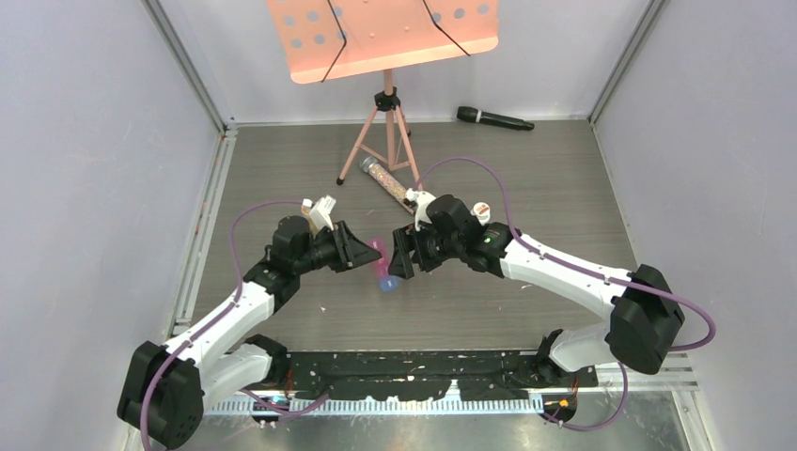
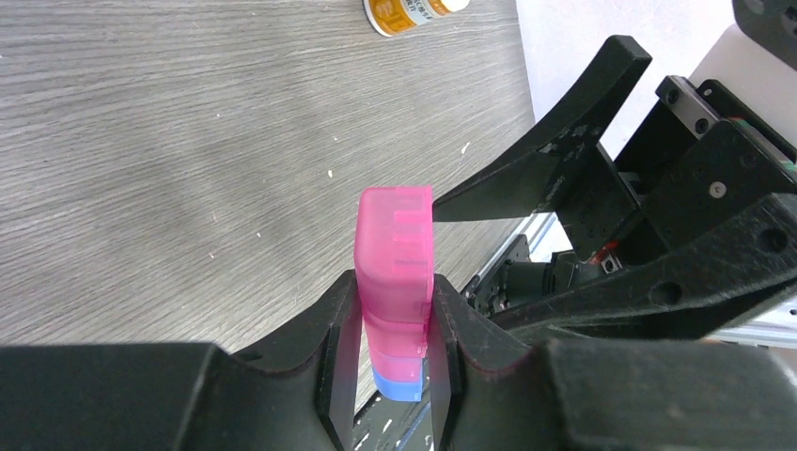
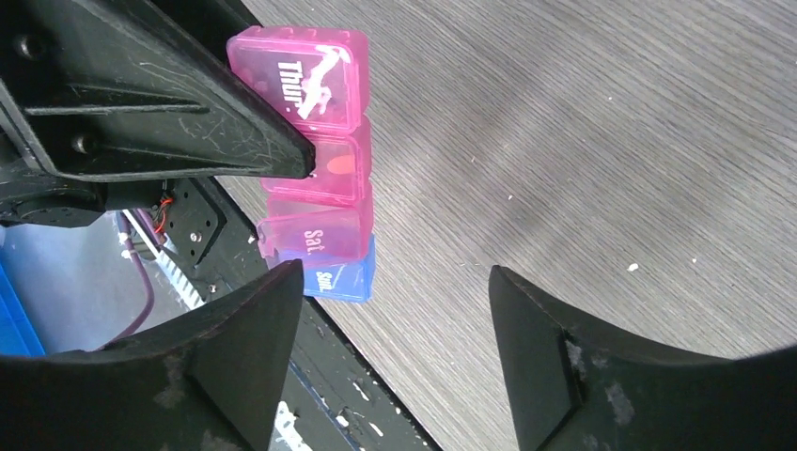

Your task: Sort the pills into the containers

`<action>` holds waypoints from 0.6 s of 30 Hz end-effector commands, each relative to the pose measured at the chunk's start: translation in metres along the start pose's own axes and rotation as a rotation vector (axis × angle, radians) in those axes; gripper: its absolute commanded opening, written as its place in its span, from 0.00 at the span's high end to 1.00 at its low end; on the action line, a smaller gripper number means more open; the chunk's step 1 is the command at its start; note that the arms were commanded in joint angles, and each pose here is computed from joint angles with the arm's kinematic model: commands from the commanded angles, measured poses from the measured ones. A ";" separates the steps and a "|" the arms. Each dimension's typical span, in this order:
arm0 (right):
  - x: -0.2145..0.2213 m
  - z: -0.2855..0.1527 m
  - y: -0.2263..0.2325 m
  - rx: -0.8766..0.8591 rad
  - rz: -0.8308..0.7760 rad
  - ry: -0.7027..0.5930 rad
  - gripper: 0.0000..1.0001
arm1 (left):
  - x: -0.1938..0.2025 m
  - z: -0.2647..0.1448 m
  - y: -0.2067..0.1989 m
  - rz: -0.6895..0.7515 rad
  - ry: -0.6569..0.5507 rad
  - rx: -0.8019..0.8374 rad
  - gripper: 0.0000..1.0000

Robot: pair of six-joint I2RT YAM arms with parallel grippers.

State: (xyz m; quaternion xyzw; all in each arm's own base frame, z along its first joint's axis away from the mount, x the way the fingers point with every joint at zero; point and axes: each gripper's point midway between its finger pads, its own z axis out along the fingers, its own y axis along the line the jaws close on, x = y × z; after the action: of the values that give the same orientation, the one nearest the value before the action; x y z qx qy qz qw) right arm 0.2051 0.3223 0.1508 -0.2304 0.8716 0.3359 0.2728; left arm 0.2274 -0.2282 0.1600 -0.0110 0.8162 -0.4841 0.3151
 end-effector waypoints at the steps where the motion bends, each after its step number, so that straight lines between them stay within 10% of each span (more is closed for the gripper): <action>1: -0.020 -0.010 0.022 -0.072 -0.084 -0.084 0.16 | -0.012 0.001 -0.006 0.031 -0.022 0.002 1.00; 18: -0.027 0.004 -0.001 0.233 -0.122 -0.097 0.12 | -0.013 0.002 -0.005 0.016 -0.011 -0.013 1.00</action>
State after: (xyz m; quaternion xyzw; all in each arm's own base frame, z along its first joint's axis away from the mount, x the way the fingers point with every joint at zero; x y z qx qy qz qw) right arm 0.2063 0.3428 0.1469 -0.2608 0.8723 0.2703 0.3131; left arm 0.2287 -0.2260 0.1488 -0.0234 0.8311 -0.4680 0.2997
